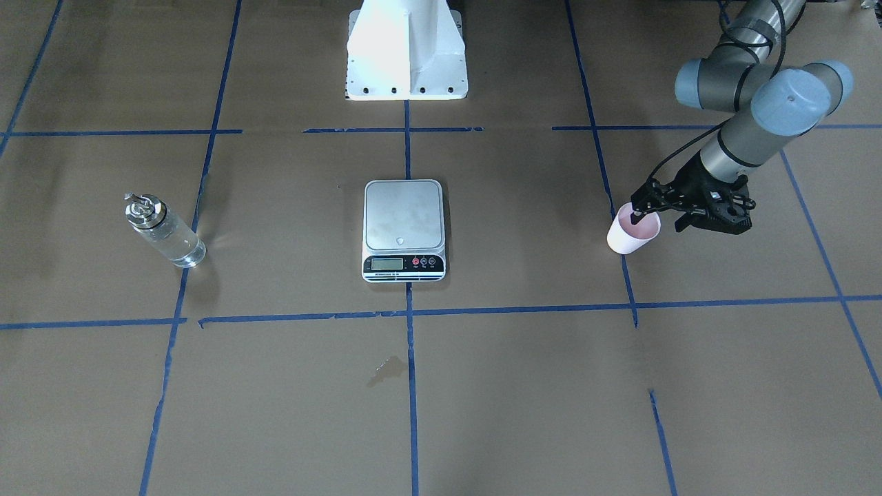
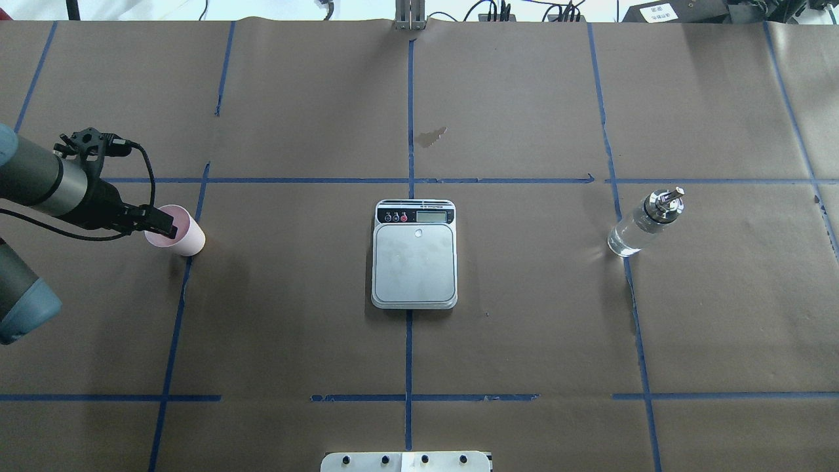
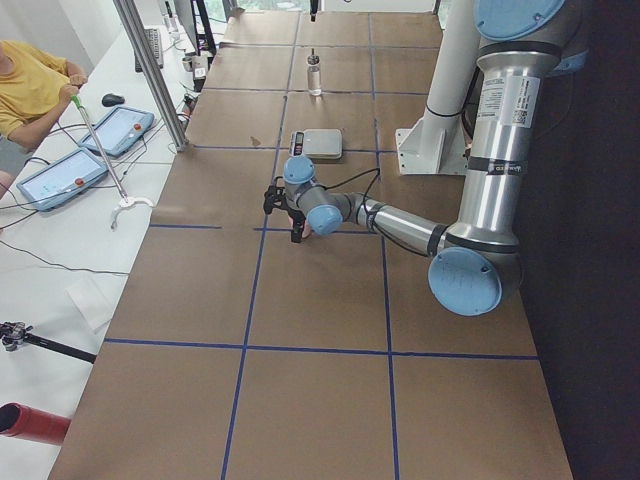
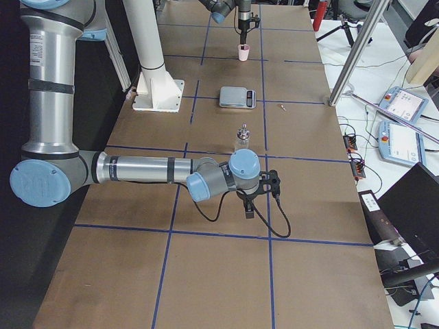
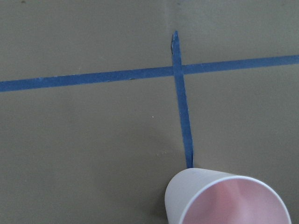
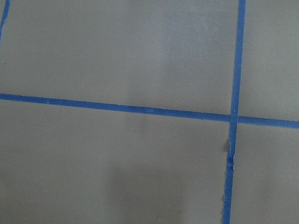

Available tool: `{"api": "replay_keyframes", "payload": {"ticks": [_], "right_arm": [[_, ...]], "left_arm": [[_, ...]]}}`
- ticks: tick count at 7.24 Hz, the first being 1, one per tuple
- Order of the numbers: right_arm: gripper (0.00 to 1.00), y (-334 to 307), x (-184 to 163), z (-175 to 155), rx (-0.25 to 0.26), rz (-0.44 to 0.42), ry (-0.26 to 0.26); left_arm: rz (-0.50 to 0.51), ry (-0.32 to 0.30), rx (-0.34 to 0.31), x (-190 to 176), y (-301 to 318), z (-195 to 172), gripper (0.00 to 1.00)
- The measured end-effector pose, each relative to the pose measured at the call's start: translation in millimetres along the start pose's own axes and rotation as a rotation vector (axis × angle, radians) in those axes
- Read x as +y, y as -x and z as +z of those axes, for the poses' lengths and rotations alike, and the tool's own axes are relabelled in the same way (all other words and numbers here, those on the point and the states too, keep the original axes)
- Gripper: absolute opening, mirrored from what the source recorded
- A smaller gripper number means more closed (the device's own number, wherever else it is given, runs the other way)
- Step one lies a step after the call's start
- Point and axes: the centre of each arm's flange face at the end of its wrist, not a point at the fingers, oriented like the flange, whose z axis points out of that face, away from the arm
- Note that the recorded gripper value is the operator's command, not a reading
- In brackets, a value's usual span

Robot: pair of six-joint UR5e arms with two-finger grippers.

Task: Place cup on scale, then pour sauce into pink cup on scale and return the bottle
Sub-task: 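Reach the left gripper down to the pink cup and grasp it, then carry the pink cup with the left gripper onto the scale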

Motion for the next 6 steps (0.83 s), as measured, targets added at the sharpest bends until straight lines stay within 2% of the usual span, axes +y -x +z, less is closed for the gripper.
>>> {"api": "replay_keyframes", "payload": {"ticks": [3, 4, 6], "right_arm": [[1.00, 4.5, -4.3, -2.1, -0.002, -0.010, -0.007], [1.00, 9.4, -6.9, -3.3, -0.007, -0.028, -0.019], [1.00, 24.3, -11.0, -5.9, -0.030, -0.084, -0.063]], "left_arm": [[0.023, 0.017, 0.012, 3.4, -20.9, 4.1, 0.00], [0.020, 0.015, 0.013, -9.3, -45.8, -8.4, 0.00], [-0.042, 0.015, -0.015, -70.3, -147.9, -57.7, 0.00]]}}
